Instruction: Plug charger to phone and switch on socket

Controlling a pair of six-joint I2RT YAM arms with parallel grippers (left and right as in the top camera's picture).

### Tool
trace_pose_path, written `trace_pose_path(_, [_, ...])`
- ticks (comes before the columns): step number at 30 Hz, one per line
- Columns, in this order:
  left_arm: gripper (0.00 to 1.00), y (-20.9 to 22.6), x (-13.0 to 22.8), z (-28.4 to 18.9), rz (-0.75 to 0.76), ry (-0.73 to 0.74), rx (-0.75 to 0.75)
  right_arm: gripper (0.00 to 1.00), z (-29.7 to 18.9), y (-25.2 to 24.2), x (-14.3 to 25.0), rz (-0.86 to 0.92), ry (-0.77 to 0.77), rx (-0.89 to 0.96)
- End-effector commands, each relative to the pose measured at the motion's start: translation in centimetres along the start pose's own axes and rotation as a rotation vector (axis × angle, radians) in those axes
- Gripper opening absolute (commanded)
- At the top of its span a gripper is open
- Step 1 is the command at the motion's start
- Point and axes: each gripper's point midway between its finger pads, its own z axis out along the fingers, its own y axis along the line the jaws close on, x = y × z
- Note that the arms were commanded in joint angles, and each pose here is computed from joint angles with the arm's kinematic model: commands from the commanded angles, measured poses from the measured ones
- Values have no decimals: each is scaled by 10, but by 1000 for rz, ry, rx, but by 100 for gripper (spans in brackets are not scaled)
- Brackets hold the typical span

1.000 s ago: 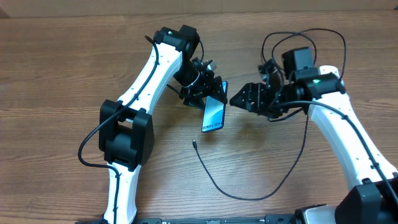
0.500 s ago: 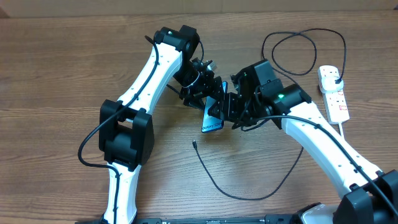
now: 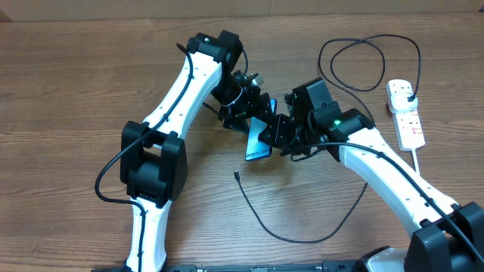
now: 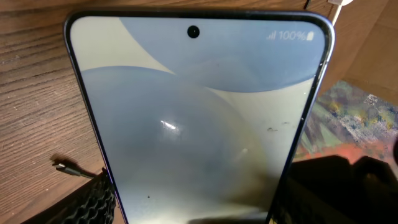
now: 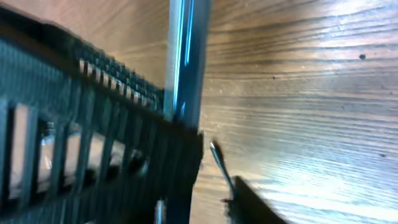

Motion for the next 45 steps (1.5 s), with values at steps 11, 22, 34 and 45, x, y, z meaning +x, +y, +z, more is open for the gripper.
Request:
trace_pose_path(11, [59,-10,-2,-5,40,-15,25,18,4,20,3,-26,29,-123])
trace_pose_path(22, [72,-10,-2,-5,40,-15,24,4,4,21,2,-29,22,-124])
trace_pose_path(34, [73,-34,-3,-32,255,-39,295,4,-10,20,-11,-46,31,-214])
trace_pose_path(45, [84,-39,-17,-79,350,-157,530,4,-53,37,-29,-102,60,-517])
